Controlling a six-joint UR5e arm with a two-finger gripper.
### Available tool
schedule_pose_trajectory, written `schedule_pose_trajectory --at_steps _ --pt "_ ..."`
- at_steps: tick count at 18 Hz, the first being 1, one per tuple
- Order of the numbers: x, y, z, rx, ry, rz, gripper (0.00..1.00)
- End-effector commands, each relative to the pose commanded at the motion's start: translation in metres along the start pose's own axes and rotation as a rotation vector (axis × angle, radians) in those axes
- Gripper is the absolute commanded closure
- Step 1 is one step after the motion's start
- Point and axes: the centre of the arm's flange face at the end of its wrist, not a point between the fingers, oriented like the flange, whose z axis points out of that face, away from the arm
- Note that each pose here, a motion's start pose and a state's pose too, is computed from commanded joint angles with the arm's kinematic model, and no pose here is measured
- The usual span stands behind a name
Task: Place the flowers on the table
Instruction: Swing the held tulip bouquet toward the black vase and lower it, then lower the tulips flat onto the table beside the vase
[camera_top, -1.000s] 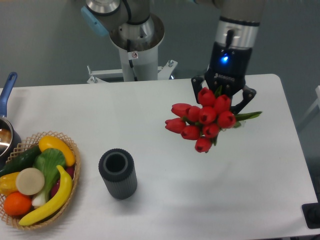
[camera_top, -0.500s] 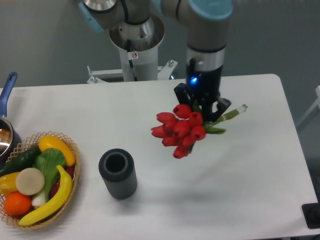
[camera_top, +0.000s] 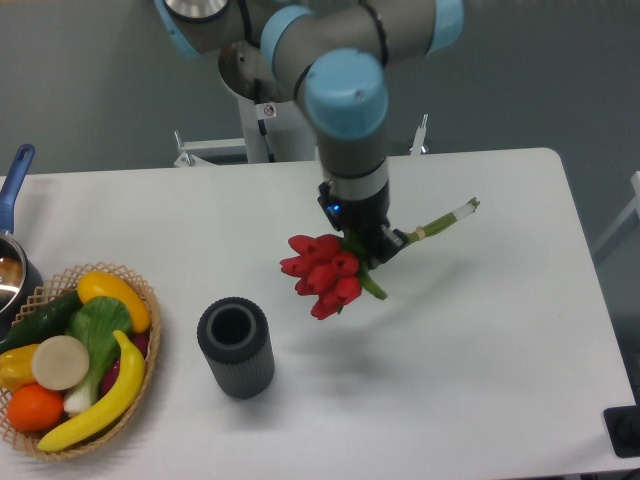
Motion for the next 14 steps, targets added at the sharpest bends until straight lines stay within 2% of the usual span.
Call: schedule_pose_trajectory --at_steps 5,14 --pt "0.004 -0.003 0.026 -0.028 0.041 0.065 0.62" --pt "-0.006 -0.006 0.063 -0.048 0.099 0.058 0.62"
